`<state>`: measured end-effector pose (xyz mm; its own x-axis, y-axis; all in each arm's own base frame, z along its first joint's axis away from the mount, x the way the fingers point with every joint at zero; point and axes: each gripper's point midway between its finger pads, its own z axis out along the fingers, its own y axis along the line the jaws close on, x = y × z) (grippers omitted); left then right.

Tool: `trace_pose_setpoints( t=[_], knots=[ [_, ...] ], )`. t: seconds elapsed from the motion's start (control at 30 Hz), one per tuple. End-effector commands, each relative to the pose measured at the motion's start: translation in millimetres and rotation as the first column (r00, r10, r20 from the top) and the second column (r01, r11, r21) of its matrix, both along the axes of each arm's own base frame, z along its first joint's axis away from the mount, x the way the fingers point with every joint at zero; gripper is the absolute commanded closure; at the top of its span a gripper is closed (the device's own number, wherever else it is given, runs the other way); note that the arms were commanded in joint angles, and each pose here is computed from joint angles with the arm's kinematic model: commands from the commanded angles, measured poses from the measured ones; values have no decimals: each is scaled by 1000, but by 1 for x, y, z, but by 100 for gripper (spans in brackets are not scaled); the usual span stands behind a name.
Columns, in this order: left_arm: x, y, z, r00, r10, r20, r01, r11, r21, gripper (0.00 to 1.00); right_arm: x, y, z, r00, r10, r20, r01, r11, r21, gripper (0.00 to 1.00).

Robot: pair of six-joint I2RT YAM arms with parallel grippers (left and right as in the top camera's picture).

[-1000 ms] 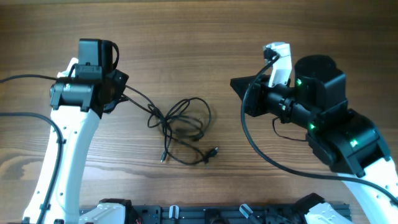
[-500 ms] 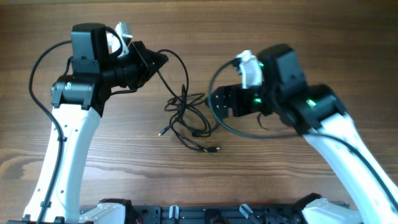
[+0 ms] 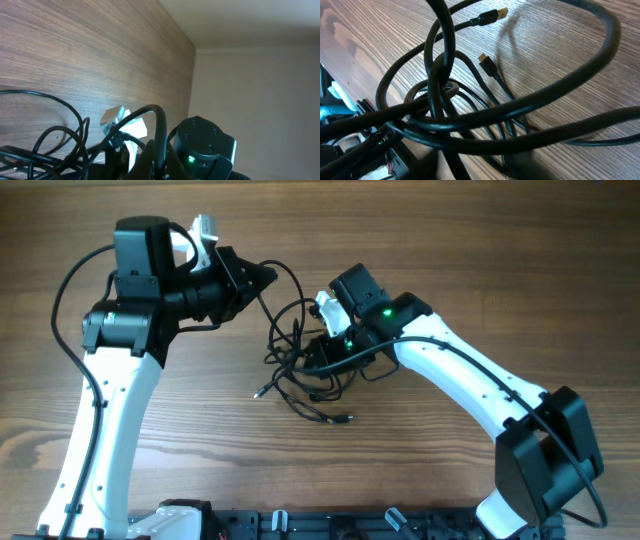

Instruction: Untangle cables

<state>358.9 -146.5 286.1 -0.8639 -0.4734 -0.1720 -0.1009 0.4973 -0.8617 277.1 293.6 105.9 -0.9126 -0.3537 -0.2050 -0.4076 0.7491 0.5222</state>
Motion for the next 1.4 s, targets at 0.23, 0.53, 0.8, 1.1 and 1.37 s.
trace_pose_setpoints(
  t=[0.23, 0.53, 0.8, 1.1, 1.37],
  knots=[
    [-1, 118, -75, 825, 560, -71, -437, 714, 547, 96, 3, -7, 61, 993, -45, 106, 39, 998, 57, 96],
    [-46, 203, -84, 490, 868, 80, -579, 256, 774, 96, -2, -148, 288, 513, -575, 638, 489, 806, 333, 96],
    [-46, 199, -86, 499, 865, 57, -574, 281, 769, 94, -48, -240, 335, 178, -758, 627, 653, 568, 501, 96],
    [-44, 218, -92, 467, 873, 143, -542, 155, 826, 96, -50, -318, 281, -160, -705, 690, 933, 120, 339, 95],
    [-16, 152, -124, 747, 653, -129, -355, 555, 753, 96, 6, -243, 227, 221, -720, 658, 918, 382, 110, 89]
  ],
)
